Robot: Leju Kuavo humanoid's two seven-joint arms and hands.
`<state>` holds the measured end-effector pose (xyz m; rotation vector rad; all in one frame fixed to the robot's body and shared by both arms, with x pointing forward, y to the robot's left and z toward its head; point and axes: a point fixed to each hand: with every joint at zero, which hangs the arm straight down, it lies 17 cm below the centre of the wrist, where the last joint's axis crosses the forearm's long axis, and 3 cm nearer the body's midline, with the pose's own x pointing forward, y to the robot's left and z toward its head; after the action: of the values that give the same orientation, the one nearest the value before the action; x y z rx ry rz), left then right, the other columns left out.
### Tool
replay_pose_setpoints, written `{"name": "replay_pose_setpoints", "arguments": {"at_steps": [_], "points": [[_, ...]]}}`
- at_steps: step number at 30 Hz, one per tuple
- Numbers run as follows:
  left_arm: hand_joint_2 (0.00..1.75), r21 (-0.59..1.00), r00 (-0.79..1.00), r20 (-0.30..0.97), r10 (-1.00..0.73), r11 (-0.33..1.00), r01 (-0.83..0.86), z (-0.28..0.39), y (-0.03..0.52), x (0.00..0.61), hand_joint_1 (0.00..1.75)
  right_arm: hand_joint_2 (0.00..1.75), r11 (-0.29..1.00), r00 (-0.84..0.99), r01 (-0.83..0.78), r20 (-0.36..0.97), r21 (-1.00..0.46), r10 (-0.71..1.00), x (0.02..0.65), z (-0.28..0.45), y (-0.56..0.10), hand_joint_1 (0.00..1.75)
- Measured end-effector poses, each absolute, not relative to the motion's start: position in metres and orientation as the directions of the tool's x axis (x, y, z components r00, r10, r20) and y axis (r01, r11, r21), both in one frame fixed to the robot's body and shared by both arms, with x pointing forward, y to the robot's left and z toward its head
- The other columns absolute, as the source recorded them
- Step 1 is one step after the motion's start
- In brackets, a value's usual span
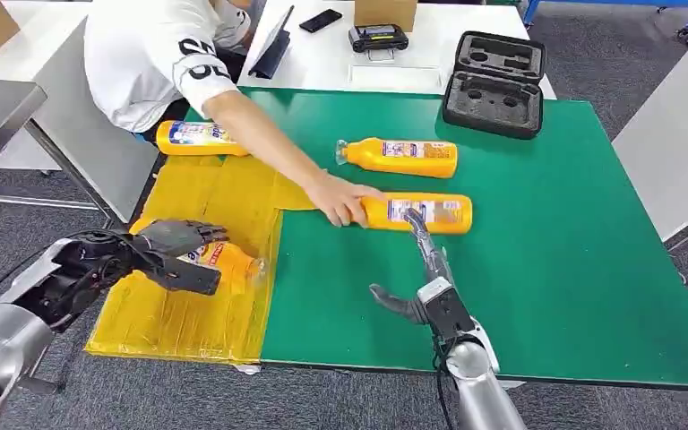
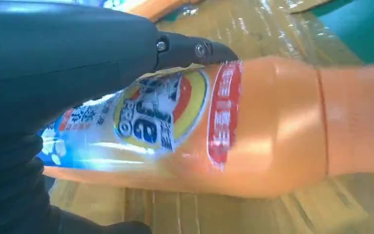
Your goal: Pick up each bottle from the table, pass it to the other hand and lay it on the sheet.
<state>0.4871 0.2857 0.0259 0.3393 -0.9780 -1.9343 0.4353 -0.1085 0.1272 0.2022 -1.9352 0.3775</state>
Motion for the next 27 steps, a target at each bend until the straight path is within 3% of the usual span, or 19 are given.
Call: {"name": "replay_pose_setpoints", "arguments": {"at_steps": [7,14,19,27], "points": [[1.75,0.773,-0.576,0.324,-0.750,-0.141,0.618,0.074,0.258,0.479,0.00,1.75,0.937,-0.383,-0.311,0.923,-0.159,0.029,0.438,0.129,-0.109,0.00],[1.75,0.846,-0.650,0.359,-0.670,-0.061,0.529,0.113,0.229,0.483,0.00,1.75,0.937,-0.380,-0.311,0.925,-0.158,0.030,0.438,0.128,-0.110,0.00],[1.75,0.906,-0.731,0.390,-0.560,0.095,0.412,0.144,0.182,0.483,0.00,1.75,0.930,-0.366,-0.327,0.930,-0.168,0.039,0.434,0.122,-0.105,0.00],[1.75,0.849,-0.746,0.508,-0.430,0.398,0.349,0.177,0.146,0.469,0.00,1.75,0.934,-0.361,-0.298,0.929,-0.199,0.083,0.423,0.116,-0.114,0.00]]}}
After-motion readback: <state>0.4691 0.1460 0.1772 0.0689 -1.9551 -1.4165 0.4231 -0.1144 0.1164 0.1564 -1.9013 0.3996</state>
